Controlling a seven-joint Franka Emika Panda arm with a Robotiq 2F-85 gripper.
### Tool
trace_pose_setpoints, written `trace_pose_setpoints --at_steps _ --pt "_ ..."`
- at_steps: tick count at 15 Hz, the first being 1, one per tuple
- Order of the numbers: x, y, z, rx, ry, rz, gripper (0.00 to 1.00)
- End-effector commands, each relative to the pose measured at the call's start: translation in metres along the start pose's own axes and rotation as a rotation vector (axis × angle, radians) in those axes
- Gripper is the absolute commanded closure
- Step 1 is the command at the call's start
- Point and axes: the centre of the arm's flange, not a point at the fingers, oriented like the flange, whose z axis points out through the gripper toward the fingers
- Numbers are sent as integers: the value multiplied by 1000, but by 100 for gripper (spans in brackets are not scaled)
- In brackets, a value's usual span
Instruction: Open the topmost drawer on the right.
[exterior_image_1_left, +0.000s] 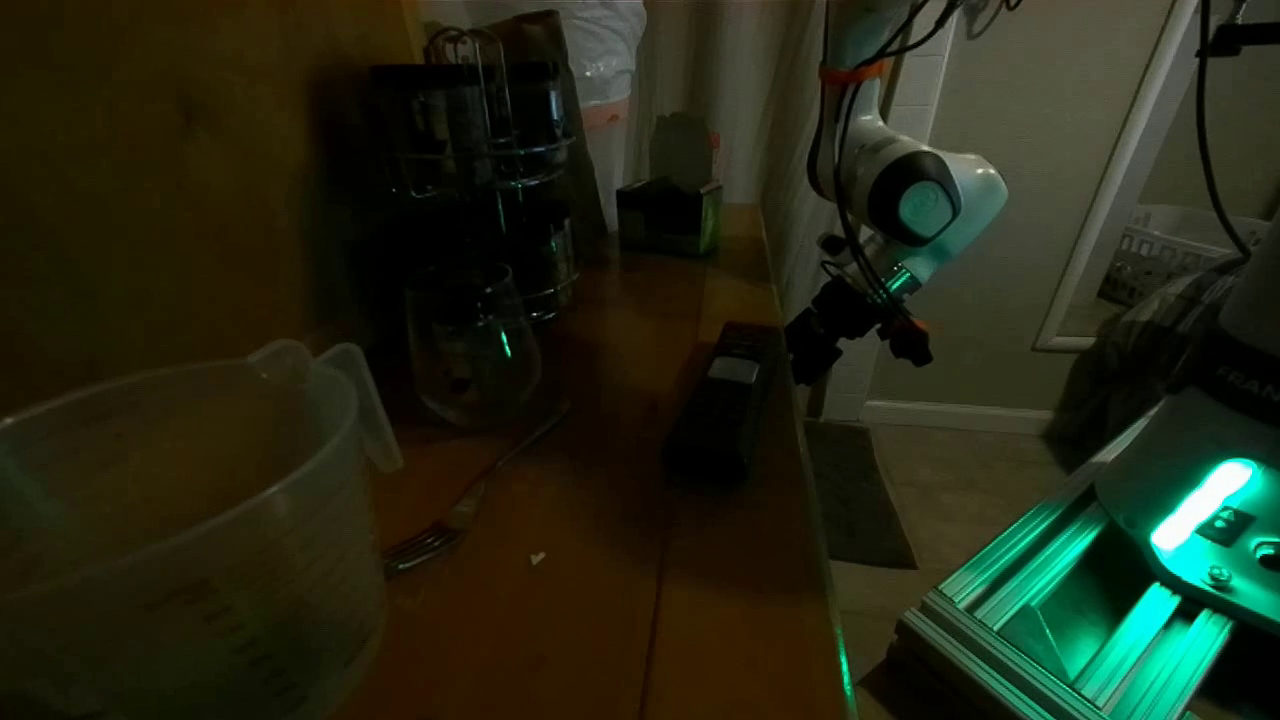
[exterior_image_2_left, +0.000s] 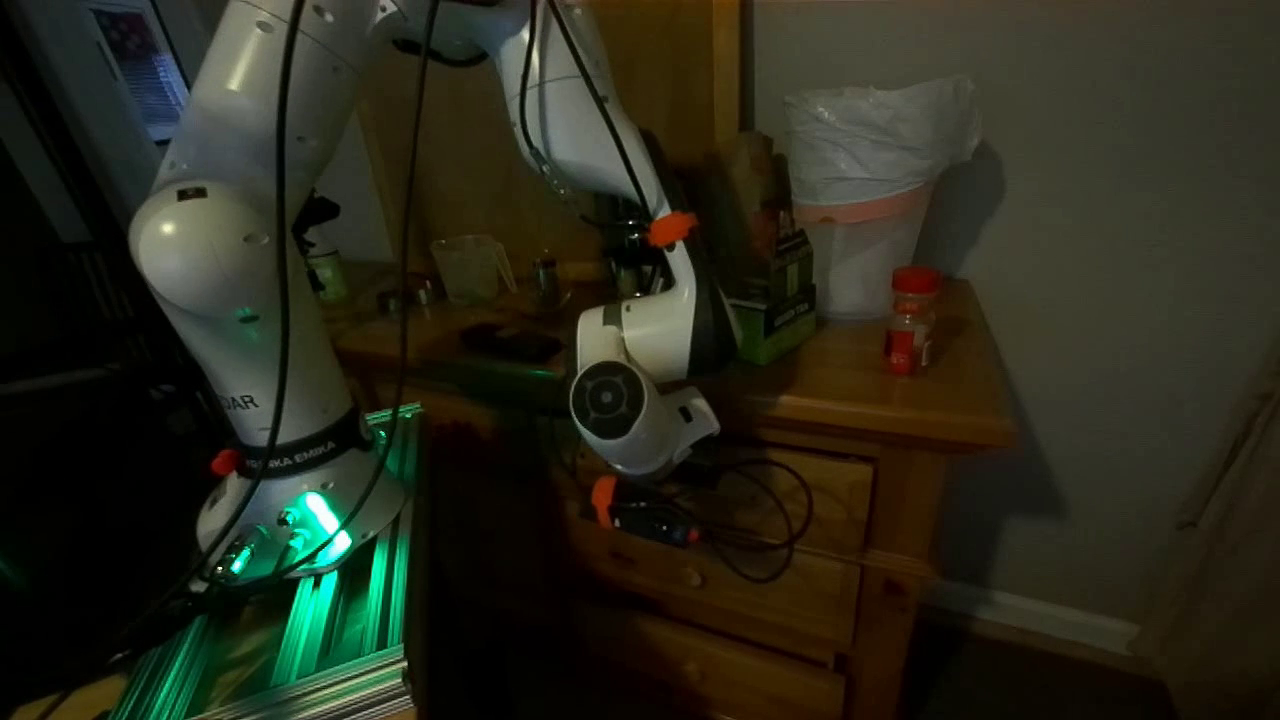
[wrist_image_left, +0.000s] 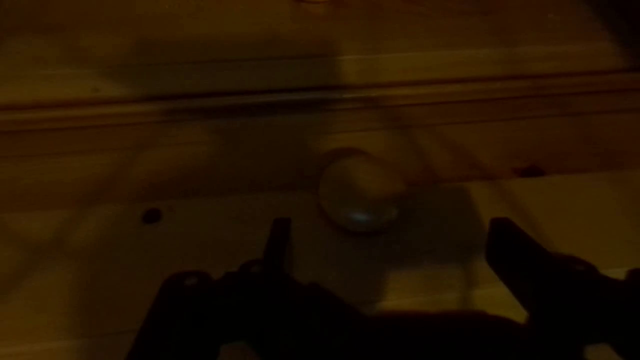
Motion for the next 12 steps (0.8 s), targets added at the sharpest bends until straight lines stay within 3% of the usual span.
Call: trace_pose_setpoints --at_steps 1,12 --pt "-15 -10 14 -14 -11 -20 0" --pt "-15 -10 25 -52 -5 13 0"
